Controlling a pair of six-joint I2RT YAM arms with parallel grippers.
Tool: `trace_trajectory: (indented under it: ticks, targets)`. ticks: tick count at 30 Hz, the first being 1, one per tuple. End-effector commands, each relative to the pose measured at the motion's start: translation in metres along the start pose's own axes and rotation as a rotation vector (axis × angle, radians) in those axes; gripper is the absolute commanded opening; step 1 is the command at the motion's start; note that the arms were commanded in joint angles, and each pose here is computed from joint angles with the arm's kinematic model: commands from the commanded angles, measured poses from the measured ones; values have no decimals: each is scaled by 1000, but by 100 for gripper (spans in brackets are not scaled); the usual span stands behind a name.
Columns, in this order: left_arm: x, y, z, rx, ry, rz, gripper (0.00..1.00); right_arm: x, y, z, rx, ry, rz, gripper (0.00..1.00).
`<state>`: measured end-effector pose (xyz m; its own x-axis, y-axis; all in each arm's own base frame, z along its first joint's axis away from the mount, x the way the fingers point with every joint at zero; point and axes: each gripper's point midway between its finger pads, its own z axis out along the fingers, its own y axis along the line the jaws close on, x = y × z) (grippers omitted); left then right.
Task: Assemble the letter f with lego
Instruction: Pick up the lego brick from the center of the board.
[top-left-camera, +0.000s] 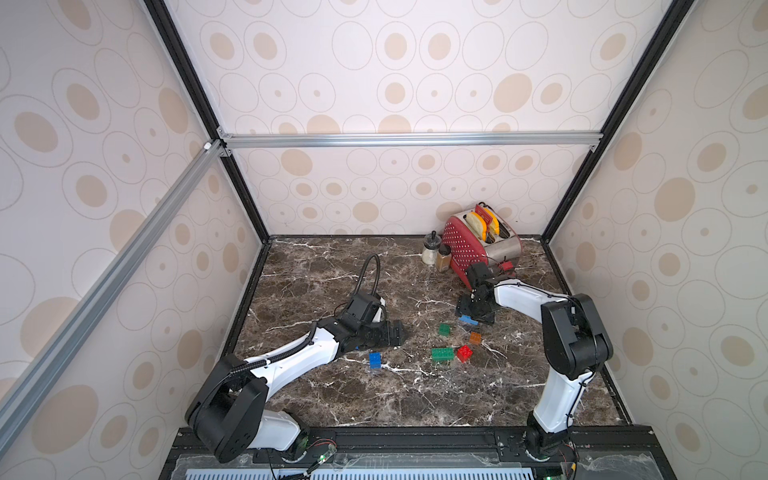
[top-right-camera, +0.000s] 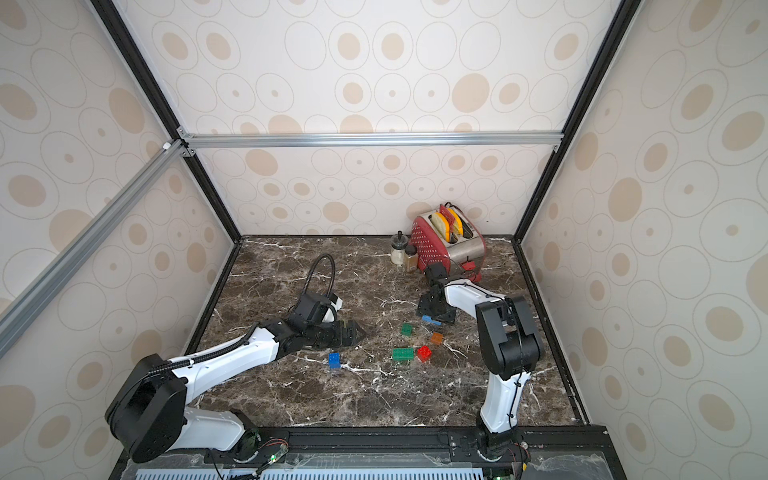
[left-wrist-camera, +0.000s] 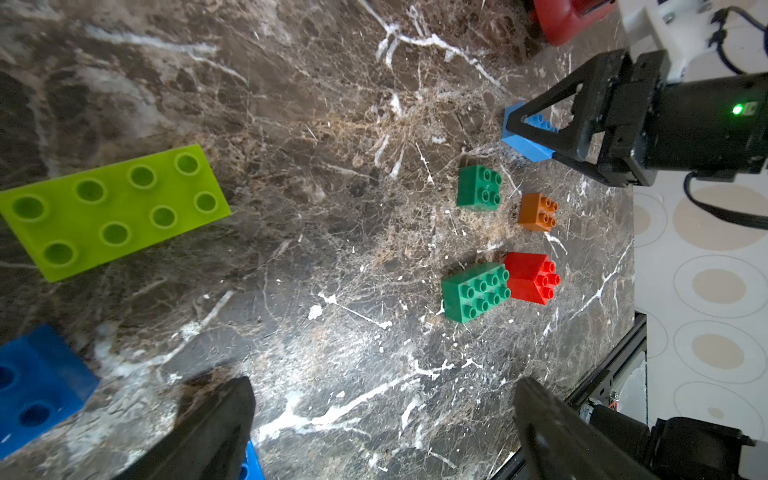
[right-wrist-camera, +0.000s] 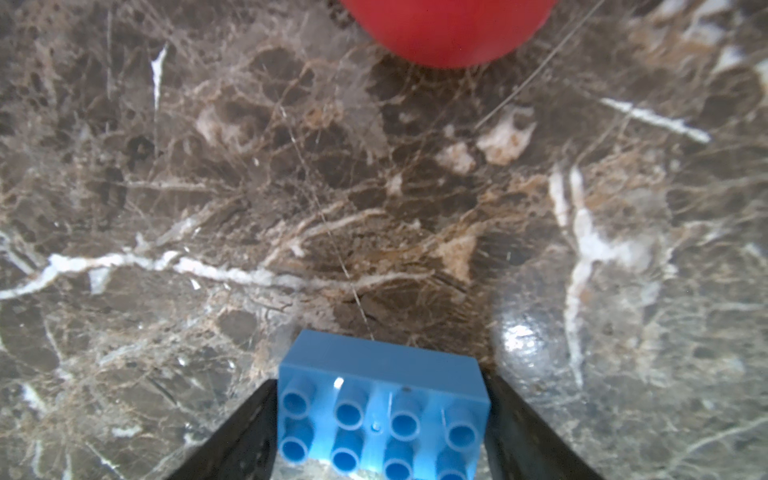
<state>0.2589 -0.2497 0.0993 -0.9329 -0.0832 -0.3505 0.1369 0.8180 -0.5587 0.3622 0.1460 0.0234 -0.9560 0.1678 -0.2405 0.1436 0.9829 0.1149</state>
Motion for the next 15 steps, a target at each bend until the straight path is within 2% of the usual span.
trace_trajectory:
  ticks: [1,9,15]
  targets:
    - [0,-1,-4,-9,-6,-3,99,0,0,4,35,1,-14,74]
    - [3,3,1,-29,15,-4,99,2,0,-3,61,-22,-94,70]
    - [5,-5,5,15,40,-1,99,1,14,-37,-2,-88,-220,69]
